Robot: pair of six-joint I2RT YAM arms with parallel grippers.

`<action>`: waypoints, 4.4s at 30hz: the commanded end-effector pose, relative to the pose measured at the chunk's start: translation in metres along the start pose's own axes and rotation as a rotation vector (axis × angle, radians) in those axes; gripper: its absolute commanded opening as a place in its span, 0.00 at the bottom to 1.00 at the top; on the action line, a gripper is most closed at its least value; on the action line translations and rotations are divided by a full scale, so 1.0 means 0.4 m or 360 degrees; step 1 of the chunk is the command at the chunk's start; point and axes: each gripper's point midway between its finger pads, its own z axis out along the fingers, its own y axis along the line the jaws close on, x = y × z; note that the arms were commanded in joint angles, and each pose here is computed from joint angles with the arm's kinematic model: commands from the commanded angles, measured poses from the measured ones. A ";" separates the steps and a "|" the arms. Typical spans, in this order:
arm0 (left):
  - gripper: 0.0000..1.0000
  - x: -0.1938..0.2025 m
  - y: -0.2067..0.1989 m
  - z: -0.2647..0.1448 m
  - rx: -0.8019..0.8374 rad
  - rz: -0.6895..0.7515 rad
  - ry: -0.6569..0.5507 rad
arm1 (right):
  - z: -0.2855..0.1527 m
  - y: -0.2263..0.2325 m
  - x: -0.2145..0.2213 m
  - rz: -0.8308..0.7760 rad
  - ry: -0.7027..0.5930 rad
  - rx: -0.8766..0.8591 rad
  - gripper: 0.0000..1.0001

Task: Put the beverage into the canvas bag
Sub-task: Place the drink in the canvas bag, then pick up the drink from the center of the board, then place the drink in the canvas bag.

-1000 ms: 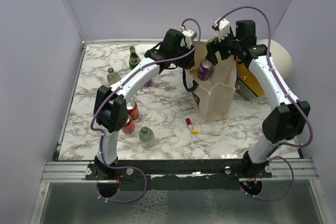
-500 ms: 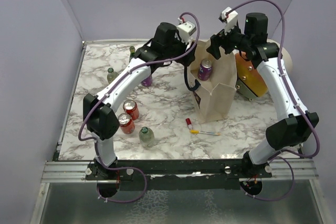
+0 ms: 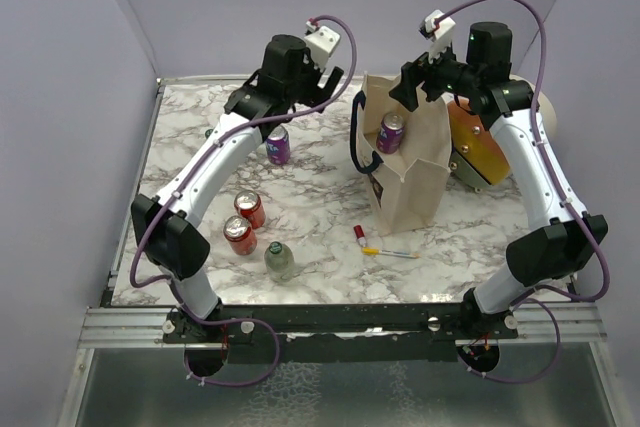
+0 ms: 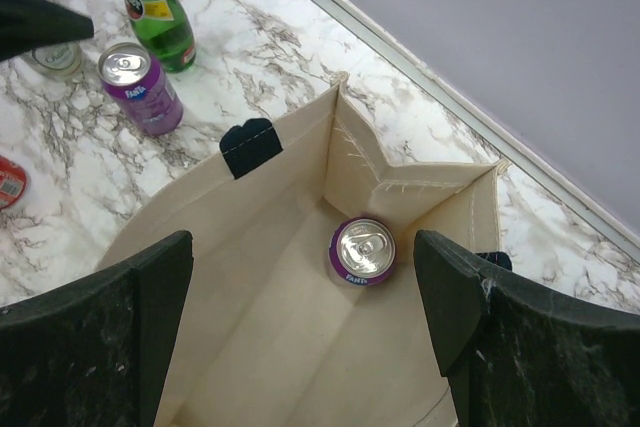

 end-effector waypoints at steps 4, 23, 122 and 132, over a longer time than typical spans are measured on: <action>0.93 0.062 0.202 -0.016 -0.0332 -0.0147 0.0118 | -0.013 0.011 -0.036 -0.0020 -0.0082 -0.0007 0.91; 0.92 0.331 0.434 0.035 -0.0395 -0.0608 0.0465 | 0.020 -0.007 -0.005 -0.0002 -0.0041 0.0014 0.91; 0.00 -0.514 0.064 -0.240 0.0503 -0.0108 -0.0933 | -0.088 -0.011 0.113 0.0023 0.0289 0.0225 0.90; 0.00 -0.567 -0.013 -0.260 0.0587 -0.0208 -0.1022 | -0.122 -0.013 0.117 0.0105 0.0235 0.0263 0.90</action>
